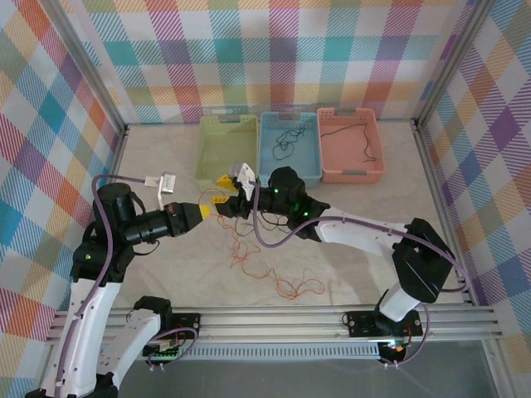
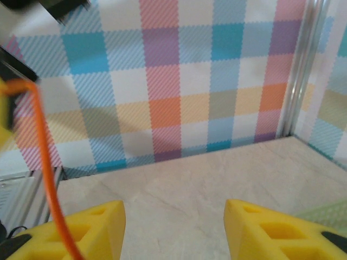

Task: Untangle the cables

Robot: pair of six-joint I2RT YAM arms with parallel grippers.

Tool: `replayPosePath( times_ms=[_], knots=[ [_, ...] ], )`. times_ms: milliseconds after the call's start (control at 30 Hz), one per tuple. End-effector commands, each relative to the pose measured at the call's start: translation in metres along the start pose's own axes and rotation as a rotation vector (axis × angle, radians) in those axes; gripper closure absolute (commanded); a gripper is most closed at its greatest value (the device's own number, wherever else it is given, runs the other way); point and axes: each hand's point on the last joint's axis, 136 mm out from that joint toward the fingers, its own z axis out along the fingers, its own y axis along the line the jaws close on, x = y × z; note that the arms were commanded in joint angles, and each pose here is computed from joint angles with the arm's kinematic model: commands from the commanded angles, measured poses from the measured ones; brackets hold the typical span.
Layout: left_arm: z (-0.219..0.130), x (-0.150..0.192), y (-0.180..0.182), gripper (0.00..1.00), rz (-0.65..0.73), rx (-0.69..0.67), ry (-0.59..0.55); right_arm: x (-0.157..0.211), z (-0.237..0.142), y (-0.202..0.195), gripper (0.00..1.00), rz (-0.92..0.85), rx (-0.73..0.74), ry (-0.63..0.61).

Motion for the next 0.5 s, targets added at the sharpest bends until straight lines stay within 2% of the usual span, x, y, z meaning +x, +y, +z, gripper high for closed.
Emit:
replayPosePath(
  times_ms=[0, 300, 467],
  knots=[
    [-0.011, -0.001, -0.029, 1.0, 0.065, 0.065, 0.001, 0.002, 0.01, -0.013, 0.49, 0.01, 0.061, -0.039],
    [-0.029, -0.01, -0.069, 1.0, 0.135, 0.133, -0.027, 0.064, 0.037, -0.036, 0.49, 0.059, 0.135, 0.036],
    [-0.042, -0.019, -0.087, 1.0, 0.182, 0.126, -0.075, 0.099, 0.038, -0.048, 0.49, 0.069, 0.181, 0.099]
  ],
)
